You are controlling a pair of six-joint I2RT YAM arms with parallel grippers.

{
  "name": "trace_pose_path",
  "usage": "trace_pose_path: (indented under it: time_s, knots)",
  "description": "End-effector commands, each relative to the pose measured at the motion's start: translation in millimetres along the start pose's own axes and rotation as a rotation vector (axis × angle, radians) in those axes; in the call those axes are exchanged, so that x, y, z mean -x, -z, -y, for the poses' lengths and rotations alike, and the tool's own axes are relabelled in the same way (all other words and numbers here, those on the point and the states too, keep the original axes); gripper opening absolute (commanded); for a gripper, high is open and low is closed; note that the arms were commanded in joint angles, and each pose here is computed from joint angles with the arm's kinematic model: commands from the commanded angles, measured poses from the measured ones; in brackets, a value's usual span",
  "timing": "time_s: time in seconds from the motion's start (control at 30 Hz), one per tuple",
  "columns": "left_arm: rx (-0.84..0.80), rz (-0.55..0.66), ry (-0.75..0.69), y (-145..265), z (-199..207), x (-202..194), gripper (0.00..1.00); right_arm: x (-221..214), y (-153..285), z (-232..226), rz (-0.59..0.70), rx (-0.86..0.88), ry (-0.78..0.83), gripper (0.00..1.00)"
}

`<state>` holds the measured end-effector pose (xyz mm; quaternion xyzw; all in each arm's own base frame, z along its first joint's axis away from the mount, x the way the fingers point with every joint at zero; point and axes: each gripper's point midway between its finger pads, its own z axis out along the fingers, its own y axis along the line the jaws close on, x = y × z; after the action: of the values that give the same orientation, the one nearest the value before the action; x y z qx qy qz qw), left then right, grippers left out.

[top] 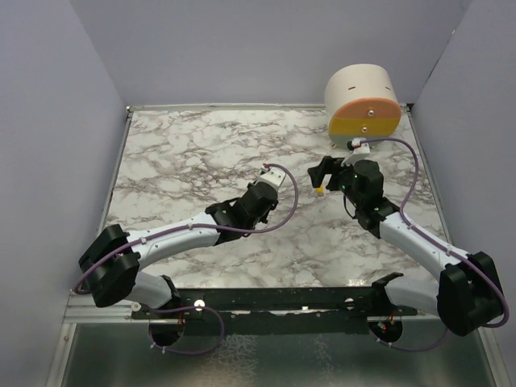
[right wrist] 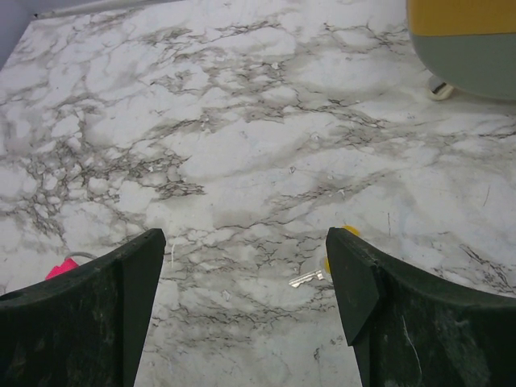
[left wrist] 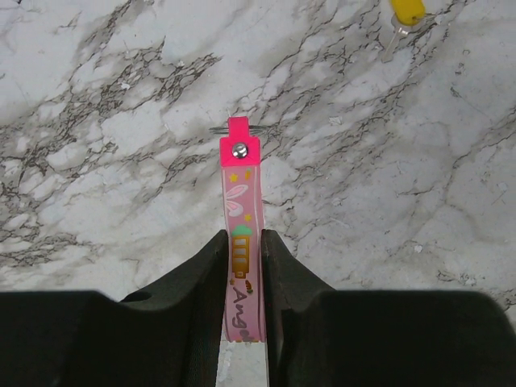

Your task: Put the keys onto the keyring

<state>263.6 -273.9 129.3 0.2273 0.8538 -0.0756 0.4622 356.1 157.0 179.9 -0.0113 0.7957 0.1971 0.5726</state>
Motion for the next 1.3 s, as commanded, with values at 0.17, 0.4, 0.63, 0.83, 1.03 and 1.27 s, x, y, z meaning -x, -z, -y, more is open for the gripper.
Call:
trace_pose_path:
  time_s: [0.17, 0.4, 0.63, 0.83, 1.03, 1.27]
  knots:
    - [-0.071, 0.023, -0.057, 12.8, 8.2, 29.7, 0.22, -10.0, -2.3, -45.3, 0.024, 0.297, 0.104, 0.69]
    - [-0.185, 0.009, -0.035, 11.7, 13.0, 38.5, 0.21, -16.6, 4.7, -72.2, 0.003, 0.466, 0.143, 0.65]
    - [-0.276, -0.008, -0.001, 7.4, 9.5, 44.5, 0.21, -18.9, 1.8, -71.5, -0.011, 0.455, 0.144, 0.65]
    - [-0.310, -0.038, -0.003, -9.1, 10.0, 41.2, 0.21, -19.7, -7.3, -54.0, -0.031, 0.338, 0.120, 0.65]
    - [-0.321, -0.037, -0.046, -36.7, 19.2, 43.6, 0.18, -14.4, -11.6, -24.8, -0.017, 0.151, 0.064, 0.65]
    - [-0.327, 0.001, -0.123, -64.0, 25.9, 51.6, 0.18, -2.6, -3.3, -6.4, 0.038, 0.036, 0.015, 0.66]
